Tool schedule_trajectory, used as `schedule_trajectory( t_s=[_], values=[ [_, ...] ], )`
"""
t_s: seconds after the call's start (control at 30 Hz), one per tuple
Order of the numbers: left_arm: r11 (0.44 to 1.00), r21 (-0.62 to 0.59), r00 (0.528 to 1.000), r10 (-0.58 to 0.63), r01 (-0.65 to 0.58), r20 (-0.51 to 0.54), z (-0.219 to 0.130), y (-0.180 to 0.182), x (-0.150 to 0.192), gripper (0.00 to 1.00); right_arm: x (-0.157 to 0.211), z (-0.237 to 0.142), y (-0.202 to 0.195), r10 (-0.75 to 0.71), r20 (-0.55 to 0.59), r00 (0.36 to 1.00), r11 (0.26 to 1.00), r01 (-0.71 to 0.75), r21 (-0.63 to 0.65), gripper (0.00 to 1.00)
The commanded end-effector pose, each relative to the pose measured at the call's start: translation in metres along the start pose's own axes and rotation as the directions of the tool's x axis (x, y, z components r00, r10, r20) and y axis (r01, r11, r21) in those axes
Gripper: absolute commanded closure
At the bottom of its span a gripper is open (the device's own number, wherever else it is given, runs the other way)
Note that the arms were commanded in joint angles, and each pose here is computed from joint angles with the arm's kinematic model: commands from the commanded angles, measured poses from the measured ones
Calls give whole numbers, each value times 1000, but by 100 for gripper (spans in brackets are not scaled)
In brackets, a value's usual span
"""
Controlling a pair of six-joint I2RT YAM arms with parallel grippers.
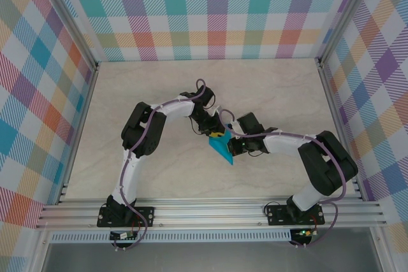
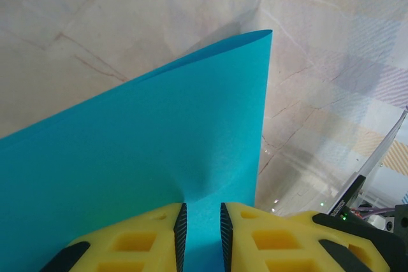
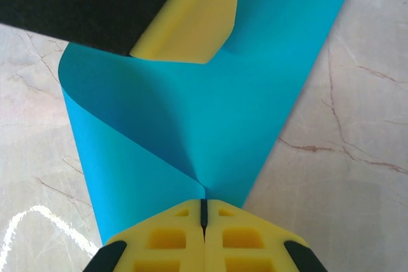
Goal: Fold a paper plane with a square sheet of paper (fold left side to right side)
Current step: Third fold the triangle at the center of the table.
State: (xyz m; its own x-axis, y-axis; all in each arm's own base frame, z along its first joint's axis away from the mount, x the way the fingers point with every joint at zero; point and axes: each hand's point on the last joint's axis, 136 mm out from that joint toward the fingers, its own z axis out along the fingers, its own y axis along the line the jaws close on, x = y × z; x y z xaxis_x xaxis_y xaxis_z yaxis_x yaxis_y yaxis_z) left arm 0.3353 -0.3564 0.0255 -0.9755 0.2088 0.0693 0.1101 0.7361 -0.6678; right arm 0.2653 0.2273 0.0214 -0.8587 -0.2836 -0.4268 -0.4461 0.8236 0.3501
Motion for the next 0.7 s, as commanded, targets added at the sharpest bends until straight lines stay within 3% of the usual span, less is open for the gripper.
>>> schedule_trajectory(
  t_s=[0.0,0.67],
  values=[
    [999,-42,999,-8,6,-44,15,8,10,76,-10,1,3,11,11,1000,1000,-11,-23,100],
    [999,-43,999,-11,9,-45,16,9,11,76,-16,3,1,9,20,1000,1000,-8,-23,100]
  ],
)
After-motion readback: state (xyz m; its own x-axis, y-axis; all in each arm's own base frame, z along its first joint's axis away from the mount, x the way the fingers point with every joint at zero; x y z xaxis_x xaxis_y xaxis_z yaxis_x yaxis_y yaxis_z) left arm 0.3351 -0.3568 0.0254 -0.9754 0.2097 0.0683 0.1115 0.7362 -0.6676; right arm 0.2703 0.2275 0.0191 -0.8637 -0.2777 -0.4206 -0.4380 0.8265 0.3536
